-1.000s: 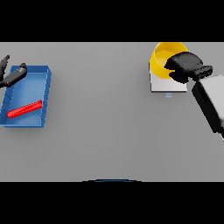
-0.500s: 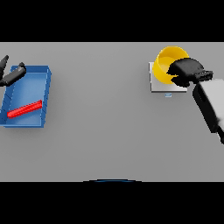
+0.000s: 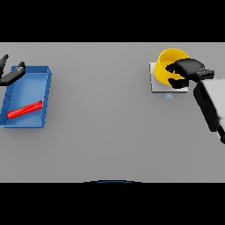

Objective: Pick up the red beaker and tilt it to pour out 1 green nut into yellow bowl. Pick up the yellow bowl and place it on the metallic measuring scale.

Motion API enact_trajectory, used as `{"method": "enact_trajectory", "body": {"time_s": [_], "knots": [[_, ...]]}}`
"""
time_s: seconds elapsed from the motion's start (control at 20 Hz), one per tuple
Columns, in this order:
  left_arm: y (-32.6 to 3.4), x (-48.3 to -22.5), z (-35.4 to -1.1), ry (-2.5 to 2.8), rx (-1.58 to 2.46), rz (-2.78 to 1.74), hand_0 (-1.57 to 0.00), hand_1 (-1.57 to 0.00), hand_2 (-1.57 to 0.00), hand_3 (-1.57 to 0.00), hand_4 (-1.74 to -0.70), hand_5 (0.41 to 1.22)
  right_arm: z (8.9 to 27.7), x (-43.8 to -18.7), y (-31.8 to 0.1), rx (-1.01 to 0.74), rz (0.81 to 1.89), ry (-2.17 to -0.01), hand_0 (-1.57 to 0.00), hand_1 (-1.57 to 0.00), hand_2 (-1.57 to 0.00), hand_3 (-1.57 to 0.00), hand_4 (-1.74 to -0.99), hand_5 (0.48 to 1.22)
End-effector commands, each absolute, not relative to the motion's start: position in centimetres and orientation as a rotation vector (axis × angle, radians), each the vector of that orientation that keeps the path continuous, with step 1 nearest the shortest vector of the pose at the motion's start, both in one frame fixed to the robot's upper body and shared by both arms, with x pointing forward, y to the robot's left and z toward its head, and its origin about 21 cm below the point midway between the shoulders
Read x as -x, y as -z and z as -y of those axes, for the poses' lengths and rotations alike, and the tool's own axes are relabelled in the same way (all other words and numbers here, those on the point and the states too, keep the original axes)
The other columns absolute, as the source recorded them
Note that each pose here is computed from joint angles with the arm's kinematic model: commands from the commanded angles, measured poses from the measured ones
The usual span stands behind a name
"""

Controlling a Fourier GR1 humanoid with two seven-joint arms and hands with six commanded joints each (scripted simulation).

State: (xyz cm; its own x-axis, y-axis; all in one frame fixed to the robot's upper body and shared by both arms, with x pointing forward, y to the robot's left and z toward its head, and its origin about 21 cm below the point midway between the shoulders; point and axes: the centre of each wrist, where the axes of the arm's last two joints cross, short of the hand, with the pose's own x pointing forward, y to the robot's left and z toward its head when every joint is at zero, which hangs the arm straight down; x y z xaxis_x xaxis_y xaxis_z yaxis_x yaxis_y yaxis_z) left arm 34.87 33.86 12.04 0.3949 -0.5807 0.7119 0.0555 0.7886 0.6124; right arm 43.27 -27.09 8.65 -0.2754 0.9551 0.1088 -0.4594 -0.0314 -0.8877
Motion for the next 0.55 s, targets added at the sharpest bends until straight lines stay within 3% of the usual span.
{"method": "enact_trajectory", "body": {"time_s": [0.0,0.2,0.5], "knots": [[-11.92,-34.80,-33.88,0.426,-0.547,1.100,0.00,0.00,0.00,0.00,-0.84,0.764,27.27,-43.27,-8.50,0.660,1.056,-1.568,-0.61,-0.56,-0.47,-0.39,-1.496,0.890],[-11.48,-35.02,-33.90,0.428,-0.552,1.088,0.00,0.00,0.00,0.00,-0.83,0.750,26.98,-43.14,-8.09,0.654,1.046,-1.593,-0.25,-0.24,-0.19,-0.16,-1.448,0.824],[-11.86,-35.02,-33.94,0.435,-0.561,1.096,0.00,0.00,0.00,0.00,-0.83,0.760,26.99,-43.23,-8.24,0.656,0.993,-1.612,-0.06,-0.06,-0.05,-0.04,-1.390,0.779]]}}
